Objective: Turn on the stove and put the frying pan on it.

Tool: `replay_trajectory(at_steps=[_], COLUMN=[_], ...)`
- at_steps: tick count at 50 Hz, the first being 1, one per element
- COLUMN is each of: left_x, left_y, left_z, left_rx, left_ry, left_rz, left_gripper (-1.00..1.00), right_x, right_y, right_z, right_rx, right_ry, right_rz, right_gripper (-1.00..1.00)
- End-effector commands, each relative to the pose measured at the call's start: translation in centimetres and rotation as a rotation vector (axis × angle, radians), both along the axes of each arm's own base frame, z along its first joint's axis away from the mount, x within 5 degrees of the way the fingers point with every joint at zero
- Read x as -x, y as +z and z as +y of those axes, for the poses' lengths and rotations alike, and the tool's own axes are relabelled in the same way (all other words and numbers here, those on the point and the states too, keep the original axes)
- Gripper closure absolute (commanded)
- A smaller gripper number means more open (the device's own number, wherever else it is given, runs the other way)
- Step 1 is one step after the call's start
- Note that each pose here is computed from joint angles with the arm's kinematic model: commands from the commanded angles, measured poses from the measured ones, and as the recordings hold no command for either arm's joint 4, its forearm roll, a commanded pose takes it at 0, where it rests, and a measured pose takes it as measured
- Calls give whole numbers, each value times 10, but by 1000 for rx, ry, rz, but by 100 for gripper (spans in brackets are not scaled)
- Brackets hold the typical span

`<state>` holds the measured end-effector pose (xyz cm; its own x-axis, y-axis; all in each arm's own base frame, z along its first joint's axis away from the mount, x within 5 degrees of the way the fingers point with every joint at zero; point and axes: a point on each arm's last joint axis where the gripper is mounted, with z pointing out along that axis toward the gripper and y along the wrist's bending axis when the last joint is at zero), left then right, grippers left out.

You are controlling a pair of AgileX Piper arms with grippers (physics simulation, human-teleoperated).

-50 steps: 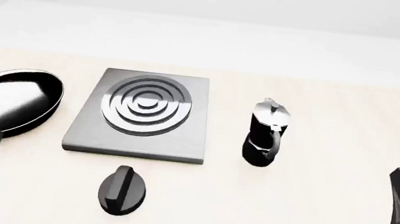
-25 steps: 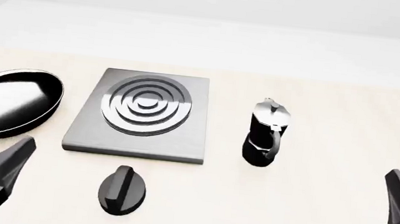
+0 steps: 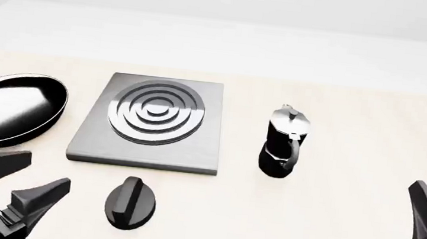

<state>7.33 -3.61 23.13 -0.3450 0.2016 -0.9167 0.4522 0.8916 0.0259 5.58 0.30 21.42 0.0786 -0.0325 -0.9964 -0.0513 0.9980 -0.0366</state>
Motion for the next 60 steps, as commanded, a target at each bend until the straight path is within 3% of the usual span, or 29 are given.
replay_trajectory(at_steps=[1,17,18,25,47,60], left_x=[-3,-19,-30,-35,-44,-48], left_y=[-13,-41,-60,-71,-99,-103], left_z=[-12,-31,-39,-43,-50,-51], left_rx=[-25,-10,-25,-24,-25,-31], left_ry=[-92,-127,-130,-127,-117,-112], left_rz=[97,161,179,195,226,233], left_gripper=[-100,-100,-100,-100,-100,-100], right_x=[0,0,0,0,0,0], right_y=[0,-2,-2,-2,-2,-2], right_z=[0,1,1,1,0,0], right_rx=[-2,-1,-1,4,8,7], right_ry=[6,12,12,12,8,7], right_rz=[-2,4,8,10,9,10], right_gripper=[-100,-100,-100,-100,-100,-100])
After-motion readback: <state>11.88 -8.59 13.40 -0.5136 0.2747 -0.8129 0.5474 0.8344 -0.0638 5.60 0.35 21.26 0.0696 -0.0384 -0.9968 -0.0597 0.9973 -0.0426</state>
